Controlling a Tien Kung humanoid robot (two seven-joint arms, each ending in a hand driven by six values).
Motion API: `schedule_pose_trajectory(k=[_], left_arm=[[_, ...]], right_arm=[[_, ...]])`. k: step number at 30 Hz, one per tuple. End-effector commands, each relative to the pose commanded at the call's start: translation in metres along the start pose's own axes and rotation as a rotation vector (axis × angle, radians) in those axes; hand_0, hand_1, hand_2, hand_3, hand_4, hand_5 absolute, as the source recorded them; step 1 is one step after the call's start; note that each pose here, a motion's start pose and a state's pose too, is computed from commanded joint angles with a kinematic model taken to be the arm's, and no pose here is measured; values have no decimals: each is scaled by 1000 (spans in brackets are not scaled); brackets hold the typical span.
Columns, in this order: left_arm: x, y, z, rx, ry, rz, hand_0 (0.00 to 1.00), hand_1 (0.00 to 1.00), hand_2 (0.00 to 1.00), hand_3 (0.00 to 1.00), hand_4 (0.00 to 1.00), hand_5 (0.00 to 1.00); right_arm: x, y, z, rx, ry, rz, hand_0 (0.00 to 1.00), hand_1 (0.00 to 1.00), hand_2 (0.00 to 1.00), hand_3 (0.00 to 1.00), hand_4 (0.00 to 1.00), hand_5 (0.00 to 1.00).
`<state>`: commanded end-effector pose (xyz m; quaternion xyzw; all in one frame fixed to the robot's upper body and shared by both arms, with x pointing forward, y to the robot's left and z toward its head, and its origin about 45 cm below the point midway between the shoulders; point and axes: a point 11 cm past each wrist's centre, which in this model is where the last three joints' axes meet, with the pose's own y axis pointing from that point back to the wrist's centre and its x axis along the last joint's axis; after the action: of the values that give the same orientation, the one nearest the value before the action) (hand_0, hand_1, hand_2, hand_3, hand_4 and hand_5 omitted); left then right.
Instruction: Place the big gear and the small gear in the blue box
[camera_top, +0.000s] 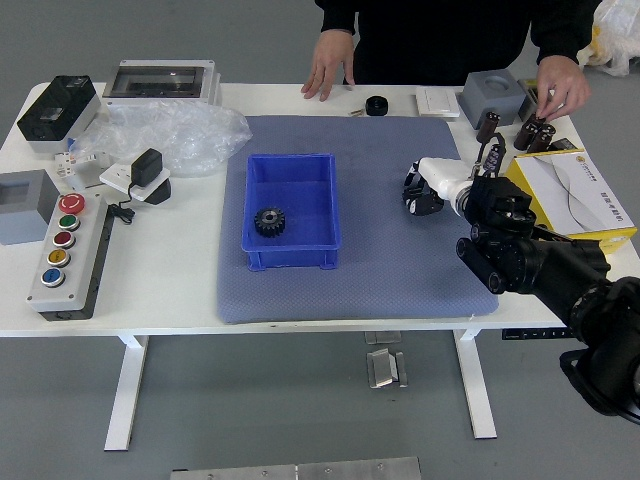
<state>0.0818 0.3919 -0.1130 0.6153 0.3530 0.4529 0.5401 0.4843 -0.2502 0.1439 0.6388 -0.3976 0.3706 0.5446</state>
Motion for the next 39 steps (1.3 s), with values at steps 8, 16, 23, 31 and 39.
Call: schedule_pose_trajectory(k=[8, 16, 23, 31, 39], left_arm=[[0, 0, 0, -1, 1, -1, 918, 901, 893, 883, 811, 350], [0, 0, -1, 1, 5, 1, 918, 900, 892, 882, 810, 349], [1, 0, -3, 2, 12, 2, 918, 901, 893, 882, 809, 348], [7, 0, -15, 19, 28, 11, 918, 901, 893, 881, 808, 348], [12, 0, -24, 31, 42, 21, 918, 900, 892, 881, 807, 347]], right_arm=[[-2, 1, 1, -2, 8, 4, 598, 446, 542, 633, 525, 152], [9, 1, 7, -10, 11, 30, 598, 439, 532, 633, 522, 141], [24, 2, 15, -17, 18, 55, 599, 440, 533, 636, 521, 136], [64, 8, 28, -11, 70, 119, 601, 442, 532, 635, 523, 135], [100, 21, 27, 21, 150, 191, 600, 441, 531, 635, 528, 133]])
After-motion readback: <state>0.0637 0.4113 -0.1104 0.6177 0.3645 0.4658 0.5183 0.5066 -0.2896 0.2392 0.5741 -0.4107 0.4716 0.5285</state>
